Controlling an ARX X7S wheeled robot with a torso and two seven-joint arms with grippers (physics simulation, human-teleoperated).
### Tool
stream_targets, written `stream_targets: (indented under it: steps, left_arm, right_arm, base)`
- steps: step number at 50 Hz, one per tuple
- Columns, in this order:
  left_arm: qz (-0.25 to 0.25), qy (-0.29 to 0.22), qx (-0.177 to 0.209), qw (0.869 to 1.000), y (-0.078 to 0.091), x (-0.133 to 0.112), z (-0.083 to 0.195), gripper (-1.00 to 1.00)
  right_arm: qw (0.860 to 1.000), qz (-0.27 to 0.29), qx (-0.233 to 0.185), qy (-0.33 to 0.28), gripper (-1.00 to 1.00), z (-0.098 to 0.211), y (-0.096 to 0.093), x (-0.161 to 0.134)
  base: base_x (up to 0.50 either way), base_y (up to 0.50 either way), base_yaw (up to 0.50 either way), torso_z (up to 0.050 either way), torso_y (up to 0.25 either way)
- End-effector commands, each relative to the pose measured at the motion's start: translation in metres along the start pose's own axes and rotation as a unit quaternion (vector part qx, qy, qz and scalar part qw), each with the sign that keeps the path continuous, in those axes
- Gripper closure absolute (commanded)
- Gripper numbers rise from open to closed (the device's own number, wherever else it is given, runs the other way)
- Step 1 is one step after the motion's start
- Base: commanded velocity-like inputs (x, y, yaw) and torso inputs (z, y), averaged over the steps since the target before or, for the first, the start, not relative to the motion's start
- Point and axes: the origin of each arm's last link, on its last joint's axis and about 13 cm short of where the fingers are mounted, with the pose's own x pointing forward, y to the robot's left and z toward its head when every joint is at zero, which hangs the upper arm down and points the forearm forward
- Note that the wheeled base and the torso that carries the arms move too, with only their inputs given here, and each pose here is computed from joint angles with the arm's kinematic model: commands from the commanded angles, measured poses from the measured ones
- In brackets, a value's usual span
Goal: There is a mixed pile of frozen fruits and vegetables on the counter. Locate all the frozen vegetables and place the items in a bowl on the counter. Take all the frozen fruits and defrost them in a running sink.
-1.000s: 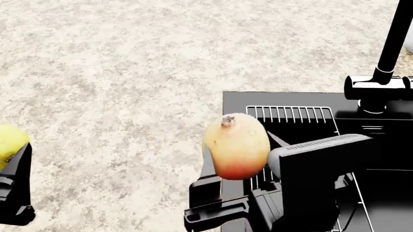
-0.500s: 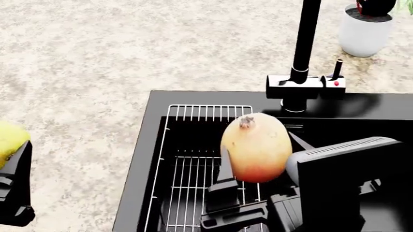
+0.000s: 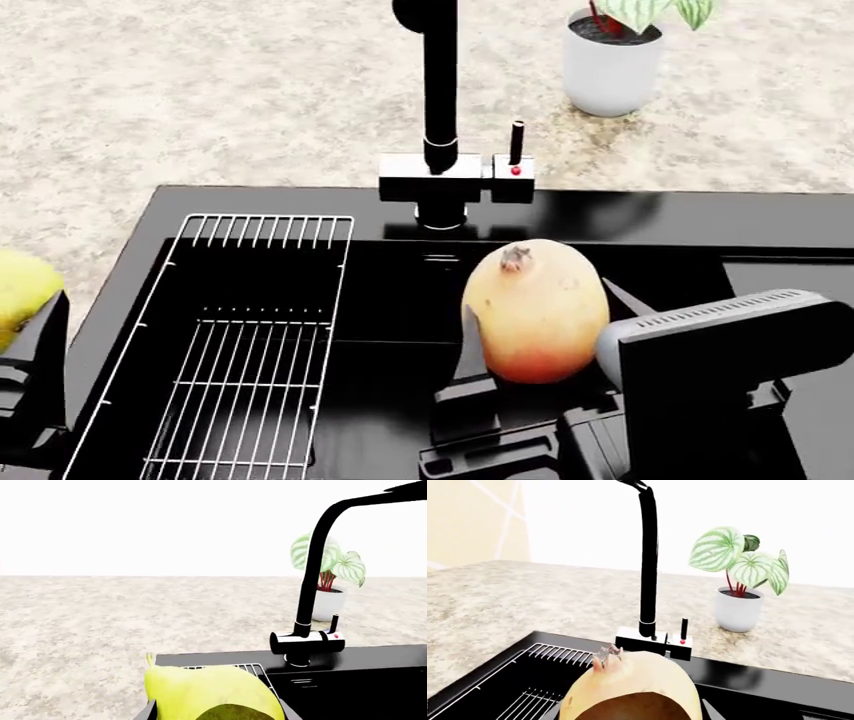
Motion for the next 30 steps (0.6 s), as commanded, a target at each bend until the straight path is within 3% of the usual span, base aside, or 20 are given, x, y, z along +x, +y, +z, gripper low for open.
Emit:
stream_targets:
  steps: [1,11,30]
  left_arm:
    - [0.003,0.0,-0.01,1.0,0.0003,0.0006,0.0005,1.0]
    - [0.003,-0.001,-0.01,1.0,0.0009,0.0004,0.0004,1.0]
    - [0.004,-0.002,-0.009,1.0,0.0018,-0.0001,0.0003,1.0]
  right_arm:
    - [1.0,-0.002,-0.016,-0.009,1.0,0.0016,-0.0011,0.0017]
    - [1.0,0.0,-0.018,-0.015,1.0,0.0012,-0.0009,0.0048]
    - [1.0,0.002,-0.024,-0.015,1.0,-0.0072,-0.0021,0.0103]
  base:
    - [0.0,-0.5,0.0,0.0,0.0]
    - [0.06,-0.42,0.0,0.0,0.001]
    - [0.33,-0.09,0.0,0.001,0.001]
